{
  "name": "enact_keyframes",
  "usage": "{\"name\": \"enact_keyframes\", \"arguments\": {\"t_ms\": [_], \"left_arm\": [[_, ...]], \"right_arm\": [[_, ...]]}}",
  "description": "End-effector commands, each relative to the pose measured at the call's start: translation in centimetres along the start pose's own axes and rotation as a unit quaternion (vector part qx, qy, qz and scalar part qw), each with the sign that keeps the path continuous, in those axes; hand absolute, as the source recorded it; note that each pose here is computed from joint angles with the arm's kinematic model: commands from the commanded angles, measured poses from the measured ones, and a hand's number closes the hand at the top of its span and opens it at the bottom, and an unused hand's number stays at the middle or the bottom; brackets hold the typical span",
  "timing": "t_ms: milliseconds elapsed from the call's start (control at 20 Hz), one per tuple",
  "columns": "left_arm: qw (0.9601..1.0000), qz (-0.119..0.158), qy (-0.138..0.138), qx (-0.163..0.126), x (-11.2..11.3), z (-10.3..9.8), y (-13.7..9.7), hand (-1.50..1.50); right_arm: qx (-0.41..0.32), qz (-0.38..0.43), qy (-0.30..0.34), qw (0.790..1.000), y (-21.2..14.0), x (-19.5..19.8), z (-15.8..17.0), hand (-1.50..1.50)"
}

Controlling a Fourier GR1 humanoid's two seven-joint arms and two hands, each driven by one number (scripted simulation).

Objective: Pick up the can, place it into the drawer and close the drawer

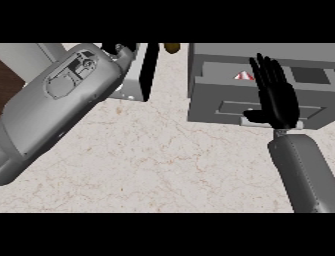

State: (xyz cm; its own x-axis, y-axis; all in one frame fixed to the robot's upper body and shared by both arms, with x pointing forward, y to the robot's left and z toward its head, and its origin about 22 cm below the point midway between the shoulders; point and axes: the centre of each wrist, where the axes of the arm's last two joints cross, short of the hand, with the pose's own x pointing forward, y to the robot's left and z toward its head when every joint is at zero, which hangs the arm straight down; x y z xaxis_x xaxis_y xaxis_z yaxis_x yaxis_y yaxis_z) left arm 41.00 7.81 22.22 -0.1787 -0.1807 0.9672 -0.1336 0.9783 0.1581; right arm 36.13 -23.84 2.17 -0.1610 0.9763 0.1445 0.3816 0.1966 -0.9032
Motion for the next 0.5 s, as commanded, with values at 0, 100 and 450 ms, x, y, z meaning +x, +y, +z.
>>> {"name": "enact_keyframes", "arguments": {"t_ms": [0,100,450], "left_arm": [[1.0,-0.001,0.002,-0.006,-0.2,0.0,2.4,-1.5],[1.0,-0.006,0.007,0.004,-2.3,1.1,2.5,-1.5],[0.9997,-0.011,0.021,-0.01,-2.8,2.1,3.5,-1.5]], "right_arm": [[0.01,-0.008,0.029,1.0,3.0,-0.1,0.3,-1.5],[0.003,-0.006,0.032,0.999,2.7,-0.6,-0.8,-1.5],[-0.03,0.001,0.039,0.999,1.4,1.5,-6.6,-1.5]]}}
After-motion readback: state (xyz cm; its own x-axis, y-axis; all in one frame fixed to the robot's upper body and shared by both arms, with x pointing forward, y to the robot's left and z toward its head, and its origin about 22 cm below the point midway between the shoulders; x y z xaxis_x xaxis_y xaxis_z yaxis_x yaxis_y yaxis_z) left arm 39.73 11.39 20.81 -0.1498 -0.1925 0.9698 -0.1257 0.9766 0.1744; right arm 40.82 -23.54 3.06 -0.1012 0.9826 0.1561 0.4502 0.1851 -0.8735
